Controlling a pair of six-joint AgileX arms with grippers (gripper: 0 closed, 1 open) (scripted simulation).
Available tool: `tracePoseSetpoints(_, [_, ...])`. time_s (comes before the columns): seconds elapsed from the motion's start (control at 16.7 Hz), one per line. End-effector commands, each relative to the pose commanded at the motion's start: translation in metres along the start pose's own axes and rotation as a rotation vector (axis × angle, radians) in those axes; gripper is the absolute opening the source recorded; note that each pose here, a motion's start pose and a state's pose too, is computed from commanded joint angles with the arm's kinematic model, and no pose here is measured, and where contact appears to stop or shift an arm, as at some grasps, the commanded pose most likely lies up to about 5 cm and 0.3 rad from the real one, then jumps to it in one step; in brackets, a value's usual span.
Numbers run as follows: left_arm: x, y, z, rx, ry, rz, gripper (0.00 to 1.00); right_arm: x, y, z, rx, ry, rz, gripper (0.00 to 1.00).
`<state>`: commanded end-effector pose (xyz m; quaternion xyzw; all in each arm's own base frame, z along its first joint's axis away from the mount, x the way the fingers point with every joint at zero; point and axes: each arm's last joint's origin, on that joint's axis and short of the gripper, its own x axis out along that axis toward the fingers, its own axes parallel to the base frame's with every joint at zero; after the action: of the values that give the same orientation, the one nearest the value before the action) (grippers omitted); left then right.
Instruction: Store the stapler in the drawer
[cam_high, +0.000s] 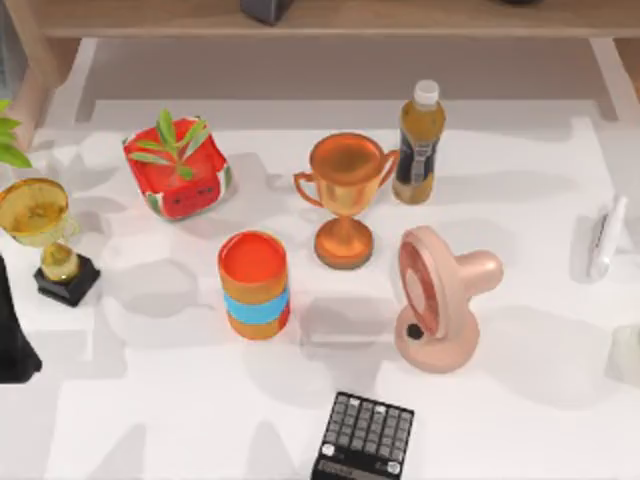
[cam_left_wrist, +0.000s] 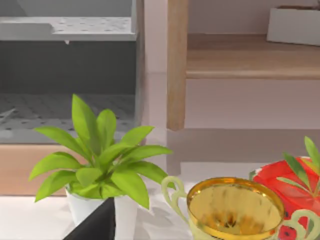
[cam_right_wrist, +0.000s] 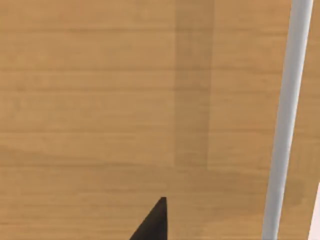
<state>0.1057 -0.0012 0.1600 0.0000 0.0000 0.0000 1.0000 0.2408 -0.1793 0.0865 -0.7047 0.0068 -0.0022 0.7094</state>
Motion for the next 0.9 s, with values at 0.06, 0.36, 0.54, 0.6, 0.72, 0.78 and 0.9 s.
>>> tracePoseSetpoints(0.06, [0.0,0.0,0.0,0.0,0.0,0.0,1.0,0.0,0.0,0.0,0.0,0.0,0.0,1.0])
tracePoseSetpoints(0.36, [0.0,0.0,0.0,0.0,0.0,0.0,1.0,0.0,0.0,0.0,0.0,0.0,0.0,1.0])
tracePoseSetpoints(0.54, [0.0,0.0,0.0,0.0,0.0,0.0,1.0,0.001,0.0,0.0,-0.001,-0.002,-0.001,1.0])
tracePoseSetpoints(0.6, [0.0,0.0,0.0,0.0,0.0,0.0,1.0,0.0,0.0,0.0,-0.002,-0.001,-0.002,1.0])
tracePoseSetpoints(0.72, [0.0,0.0,0.0,0.0,0.0,0.0,1.0,-0.008,0.0,0.0,-0.003,0.0,-0.002,1.0])
tracePoseSetpoints(0.78, [0.0,0.0,0.0,0.0,0.0,0.0,1.0,-0.013,0.0,0.0,-0.002,-0.001,-0.001,1.0])
tracePoseSetpoints(0.9, [0.0,0.0,0.0,0.0,0.0,0.0,1.0,-0.019,0.0,0.0,-0.001,-0.002,-0.001,1.0])
